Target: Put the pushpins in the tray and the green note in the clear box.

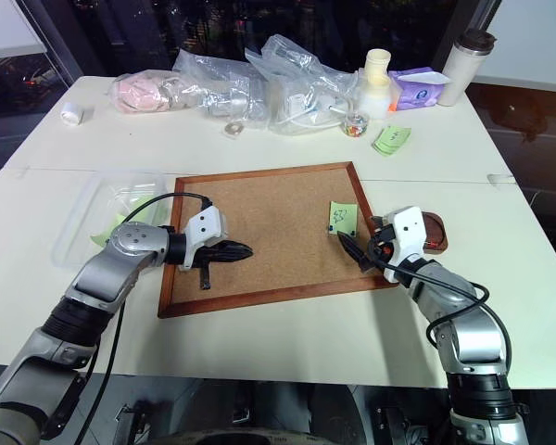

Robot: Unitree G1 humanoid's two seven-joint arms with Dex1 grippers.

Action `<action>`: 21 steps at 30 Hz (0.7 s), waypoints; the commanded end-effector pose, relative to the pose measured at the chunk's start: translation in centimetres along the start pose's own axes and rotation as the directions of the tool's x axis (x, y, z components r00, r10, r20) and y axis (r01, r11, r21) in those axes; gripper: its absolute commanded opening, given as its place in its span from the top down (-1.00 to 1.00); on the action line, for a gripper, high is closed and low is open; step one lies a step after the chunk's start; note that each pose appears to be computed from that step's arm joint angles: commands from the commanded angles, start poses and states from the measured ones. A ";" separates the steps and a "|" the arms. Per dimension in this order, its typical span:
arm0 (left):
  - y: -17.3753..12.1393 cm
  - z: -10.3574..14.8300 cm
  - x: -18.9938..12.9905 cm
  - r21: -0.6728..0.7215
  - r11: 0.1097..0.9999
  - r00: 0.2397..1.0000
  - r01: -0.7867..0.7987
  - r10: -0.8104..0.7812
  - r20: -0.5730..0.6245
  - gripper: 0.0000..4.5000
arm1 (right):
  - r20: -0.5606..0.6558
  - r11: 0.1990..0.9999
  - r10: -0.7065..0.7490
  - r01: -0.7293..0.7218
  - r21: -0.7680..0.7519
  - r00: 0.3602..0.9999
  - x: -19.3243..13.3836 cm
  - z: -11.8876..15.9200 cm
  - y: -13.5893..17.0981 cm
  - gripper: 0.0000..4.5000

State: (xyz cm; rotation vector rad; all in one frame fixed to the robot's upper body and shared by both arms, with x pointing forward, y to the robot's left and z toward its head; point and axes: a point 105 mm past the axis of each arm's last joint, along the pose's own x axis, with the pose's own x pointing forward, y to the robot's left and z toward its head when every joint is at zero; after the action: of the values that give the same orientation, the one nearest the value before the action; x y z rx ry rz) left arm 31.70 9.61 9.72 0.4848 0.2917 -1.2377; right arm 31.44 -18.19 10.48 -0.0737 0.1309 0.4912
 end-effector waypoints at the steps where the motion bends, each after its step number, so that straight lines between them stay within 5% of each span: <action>1: -1.1 -1.0 0.6 -0.020 0.999 0.998 0.044 -0.045 -0.036 1.00 | 0.033 1.000 0.001 0.000 -0.019 0.999 0.0 0.6 0.0 -0.96; 4: -1.1 -1.0 0.6 -0.020 0.999 0.998 0.044 -0.045 -0.035 1.00 | 0.029 1.000 0.004 -0.003 -0.017 1.000 0.2 0.3 0.1 -0.63; 11: -1.0 -1.0 0.6 -0.019 0.999 0.999 0.041 -0.042 -0.034 1.00 | 0.031 1.000 -0.003 0.004 -0.013 1.000 0.3 0.1 -0.2 0.91; 21: -1.1 -1.1 0.5 -0.020 0.999 0.998 0.043 -0.043 -0.043 1.00 | 0.094 0.998 -0.058 0.059 -0.012 0.994 -0.2 1.9 -1.4 0.96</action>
State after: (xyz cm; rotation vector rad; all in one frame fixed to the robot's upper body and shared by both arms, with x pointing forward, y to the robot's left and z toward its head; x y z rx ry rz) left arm 31.68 9.60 9.74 0.4866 0.2910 -1.2373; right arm 31.80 -18.76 9.49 -0.0653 0.1416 0.4622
